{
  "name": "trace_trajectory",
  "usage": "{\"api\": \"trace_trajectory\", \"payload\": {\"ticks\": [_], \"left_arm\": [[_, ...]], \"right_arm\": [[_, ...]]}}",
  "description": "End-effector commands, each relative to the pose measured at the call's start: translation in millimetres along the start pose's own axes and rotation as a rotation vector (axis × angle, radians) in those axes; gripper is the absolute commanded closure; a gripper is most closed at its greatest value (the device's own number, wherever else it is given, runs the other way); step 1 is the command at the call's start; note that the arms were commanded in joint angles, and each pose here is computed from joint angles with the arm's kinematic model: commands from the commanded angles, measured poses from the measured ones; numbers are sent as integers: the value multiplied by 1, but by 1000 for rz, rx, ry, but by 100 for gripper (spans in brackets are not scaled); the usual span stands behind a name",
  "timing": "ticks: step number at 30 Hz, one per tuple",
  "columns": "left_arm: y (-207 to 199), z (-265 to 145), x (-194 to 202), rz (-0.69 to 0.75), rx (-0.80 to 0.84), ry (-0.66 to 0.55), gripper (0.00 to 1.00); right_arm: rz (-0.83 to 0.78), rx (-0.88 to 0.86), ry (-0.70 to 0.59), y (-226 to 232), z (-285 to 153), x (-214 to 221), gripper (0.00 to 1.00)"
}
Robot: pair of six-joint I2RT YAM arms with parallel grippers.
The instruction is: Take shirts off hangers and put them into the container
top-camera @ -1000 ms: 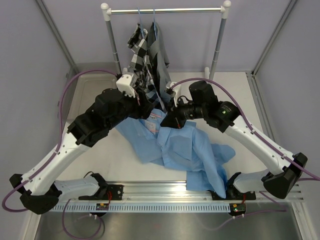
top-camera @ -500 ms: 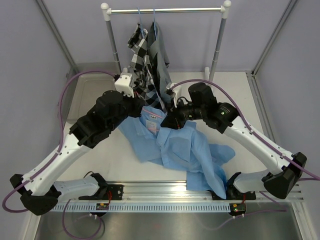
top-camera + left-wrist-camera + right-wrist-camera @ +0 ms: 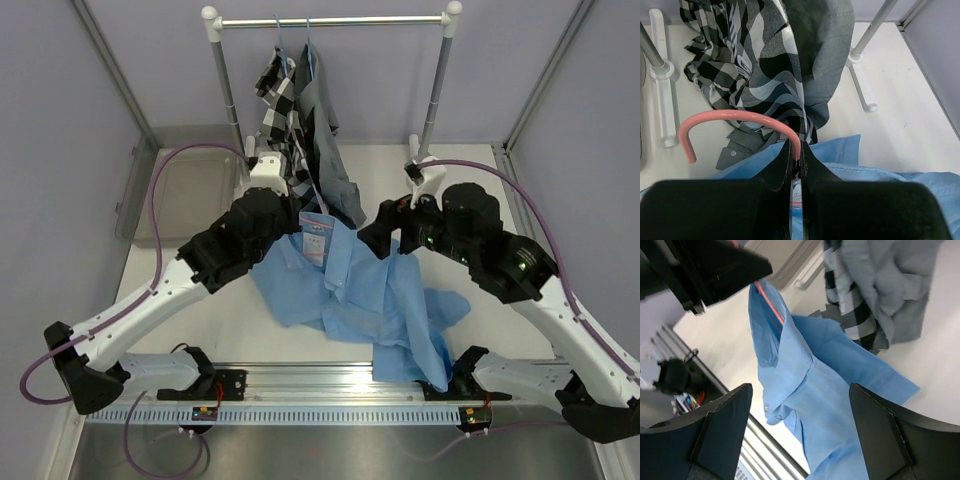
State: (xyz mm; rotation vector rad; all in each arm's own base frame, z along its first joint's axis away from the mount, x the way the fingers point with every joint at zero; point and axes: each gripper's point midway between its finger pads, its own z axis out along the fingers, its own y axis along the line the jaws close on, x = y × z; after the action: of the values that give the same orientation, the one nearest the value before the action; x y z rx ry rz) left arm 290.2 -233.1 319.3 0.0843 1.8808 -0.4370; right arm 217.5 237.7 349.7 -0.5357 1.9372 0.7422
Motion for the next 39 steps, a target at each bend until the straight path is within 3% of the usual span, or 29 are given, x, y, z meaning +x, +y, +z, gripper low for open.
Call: {"api": "trace_trajectory", "payload": {"ticks": [1,7,17,20,27,34,36,39], "left_arm": [[-10,5,-34,-124,-48,-136,100],[-21,11,-38,-161,-87,-159,100],[-27,6,-43,-133,-122,-189,100],[-27,6,-42,-128,-124,-188,100],[-25,5,-41,-118,-138,-190,100],[-24,4,-41,-123,-136,-193,100],[-22,3,-40,-122,-140,-193,100],[-17,2,-36,-106,-154,-191,100]], "right_arm": [[148,192,-44,-28,-12,2,14],[281,192,-31,-23,7,26,22],[332,279,40,-28,48,53,23],[335,277,51,-26,58,57,28],[346,200,71,-12,73,62,49],[353,140,61,-2,80,60,83],[349,155,52,-6,78,60,98],[336,185,25,-12,72,56,100]]}}
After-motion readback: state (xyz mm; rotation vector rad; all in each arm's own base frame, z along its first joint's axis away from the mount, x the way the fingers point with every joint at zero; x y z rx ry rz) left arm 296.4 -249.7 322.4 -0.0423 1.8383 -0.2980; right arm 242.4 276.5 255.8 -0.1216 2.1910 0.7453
